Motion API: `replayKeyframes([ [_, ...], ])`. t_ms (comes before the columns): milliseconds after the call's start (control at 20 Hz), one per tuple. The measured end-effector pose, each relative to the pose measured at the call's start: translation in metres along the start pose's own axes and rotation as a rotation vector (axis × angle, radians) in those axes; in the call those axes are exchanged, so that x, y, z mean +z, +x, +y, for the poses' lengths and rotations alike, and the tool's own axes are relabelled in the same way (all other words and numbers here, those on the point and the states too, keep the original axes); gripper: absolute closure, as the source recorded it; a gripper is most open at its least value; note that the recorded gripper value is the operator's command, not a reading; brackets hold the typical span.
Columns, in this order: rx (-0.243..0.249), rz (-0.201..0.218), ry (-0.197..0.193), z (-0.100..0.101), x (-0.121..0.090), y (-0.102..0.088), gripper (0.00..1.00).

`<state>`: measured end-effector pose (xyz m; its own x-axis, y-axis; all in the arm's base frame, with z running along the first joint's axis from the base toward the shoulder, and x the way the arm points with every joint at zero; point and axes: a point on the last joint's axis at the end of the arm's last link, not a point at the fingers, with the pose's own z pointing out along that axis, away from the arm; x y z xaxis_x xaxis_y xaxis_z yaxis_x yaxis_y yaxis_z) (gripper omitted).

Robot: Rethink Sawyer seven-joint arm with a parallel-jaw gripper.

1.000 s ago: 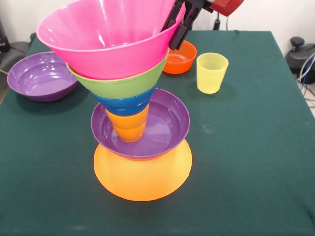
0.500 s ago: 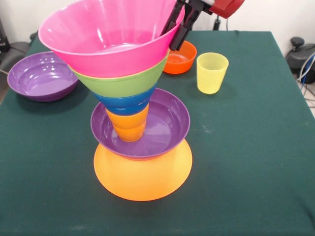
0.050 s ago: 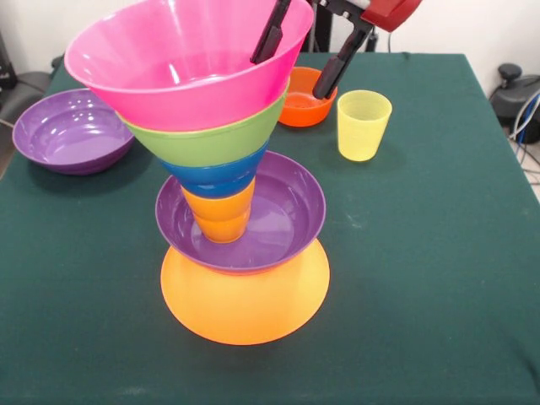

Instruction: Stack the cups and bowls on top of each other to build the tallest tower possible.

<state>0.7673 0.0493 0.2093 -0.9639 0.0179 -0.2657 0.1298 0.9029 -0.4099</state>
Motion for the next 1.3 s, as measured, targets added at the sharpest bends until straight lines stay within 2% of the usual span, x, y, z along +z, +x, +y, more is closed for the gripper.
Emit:
replayKeyframes([
  [850,0.009,-0.025,-0.002,-0.005,-0.015,-0.007,0.0],
  [1300,0.002,-0.058,0.001,-0.001,-0.039,-0.012,0.0],
])
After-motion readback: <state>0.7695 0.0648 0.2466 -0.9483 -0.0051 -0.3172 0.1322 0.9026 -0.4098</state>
